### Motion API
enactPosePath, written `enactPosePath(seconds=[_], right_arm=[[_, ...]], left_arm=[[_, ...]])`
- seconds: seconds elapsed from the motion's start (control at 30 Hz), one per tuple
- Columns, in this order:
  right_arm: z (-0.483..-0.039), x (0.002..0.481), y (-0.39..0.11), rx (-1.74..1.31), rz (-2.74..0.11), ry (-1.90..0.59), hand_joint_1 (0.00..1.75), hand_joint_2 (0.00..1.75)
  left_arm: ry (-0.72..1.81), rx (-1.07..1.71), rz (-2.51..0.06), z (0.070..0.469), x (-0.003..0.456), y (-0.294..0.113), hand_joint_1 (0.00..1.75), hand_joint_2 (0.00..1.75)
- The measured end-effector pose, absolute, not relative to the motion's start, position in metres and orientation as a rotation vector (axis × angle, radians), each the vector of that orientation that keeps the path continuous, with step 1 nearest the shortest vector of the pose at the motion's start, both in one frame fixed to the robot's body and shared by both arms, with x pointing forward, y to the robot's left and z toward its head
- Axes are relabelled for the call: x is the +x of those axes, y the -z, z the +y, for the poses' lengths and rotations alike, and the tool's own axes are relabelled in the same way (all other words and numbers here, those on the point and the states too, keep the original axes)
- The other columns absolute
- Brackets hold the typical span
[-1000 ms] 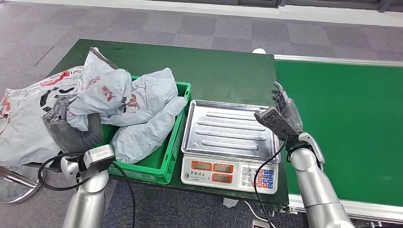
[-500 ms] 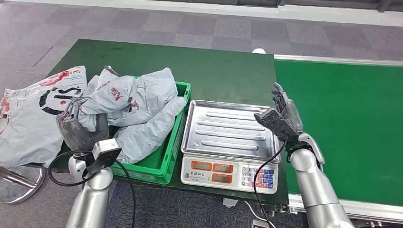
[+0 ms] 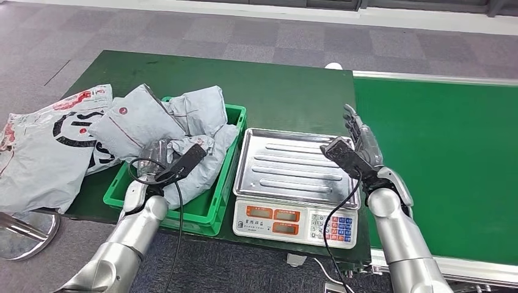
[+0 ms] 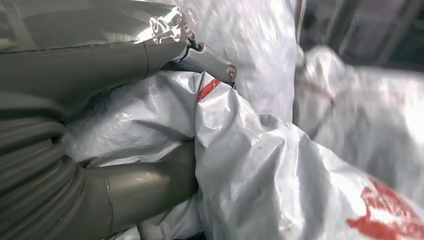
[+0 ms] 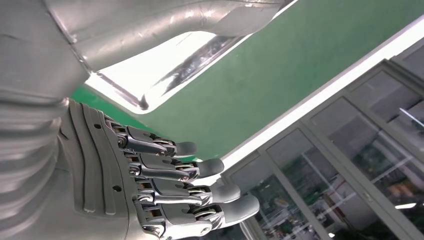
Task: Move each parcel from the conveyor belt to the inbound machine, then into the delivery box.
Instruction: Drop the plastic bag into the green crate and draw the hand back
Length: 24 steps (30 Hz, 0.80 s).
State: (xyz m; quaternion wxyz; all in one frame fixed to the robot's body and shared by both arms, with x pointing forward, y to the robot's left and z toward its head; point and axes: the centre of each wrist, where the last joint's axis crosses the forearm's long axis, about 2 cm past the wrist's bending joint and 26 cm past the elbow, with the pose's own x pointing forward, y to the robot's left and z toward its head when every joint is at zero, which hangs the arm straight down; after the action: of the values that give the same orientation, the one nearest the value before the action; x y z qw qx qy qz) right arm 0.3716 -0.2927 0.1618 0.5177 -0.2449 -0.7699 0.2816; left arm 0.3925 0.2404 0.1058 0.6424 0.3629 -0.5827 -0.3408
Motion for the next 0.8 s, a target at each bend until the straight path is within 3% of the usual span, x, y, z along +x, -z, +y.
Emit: enactPosePath(seconds=[0.03, 0.1, 0.23, 0.57, 0.7, 0.8], right_arm=[[-0.292, 0.372, -0.162, -0.585, -1.848, -0.676, 0.00, 1.75], [-0.291, 0.374, -0.164, -0.581, -1.851, -0.676, 0.00, 1.75], [-0.290, 0.376, -0.166, -0.576, -1.852, -0.678, 0.00, 1.75], [-0.290, 0.376, -0.166, -0.573, -1.849, -0.681, 0.00, 1.75], [-0.290, 0.374, -0.162, -0.570, -1.835, -0.681, 0.00, 1.75], [-0.290, 0.373, -0.161, -0.572, -1.836, -0.676, 0.00, 1.75]], left_arm=[[0.794, 0.809, -1.309, 0.241, 0.394, -0.104, 0.67, 1.75], [0.814, 0.784, -1.284, 0.242, 0.395, -0.102, 0.54, 1.75], [0.827, 0.774, -1.260, 0.244, 0.397, -0.101, 0.00, 1.75], [0.820, 0.794, -1.285, 0.246, 0.398, -0.101, 0.00, 1.75], [0.561, 0.572, -1.631, 0.245, 0.394, -0.103, 0.00, 0.00], [0.334, 0.452, -1.811, 0.242, 0.385, -0.104, 0.00, 0.00]])
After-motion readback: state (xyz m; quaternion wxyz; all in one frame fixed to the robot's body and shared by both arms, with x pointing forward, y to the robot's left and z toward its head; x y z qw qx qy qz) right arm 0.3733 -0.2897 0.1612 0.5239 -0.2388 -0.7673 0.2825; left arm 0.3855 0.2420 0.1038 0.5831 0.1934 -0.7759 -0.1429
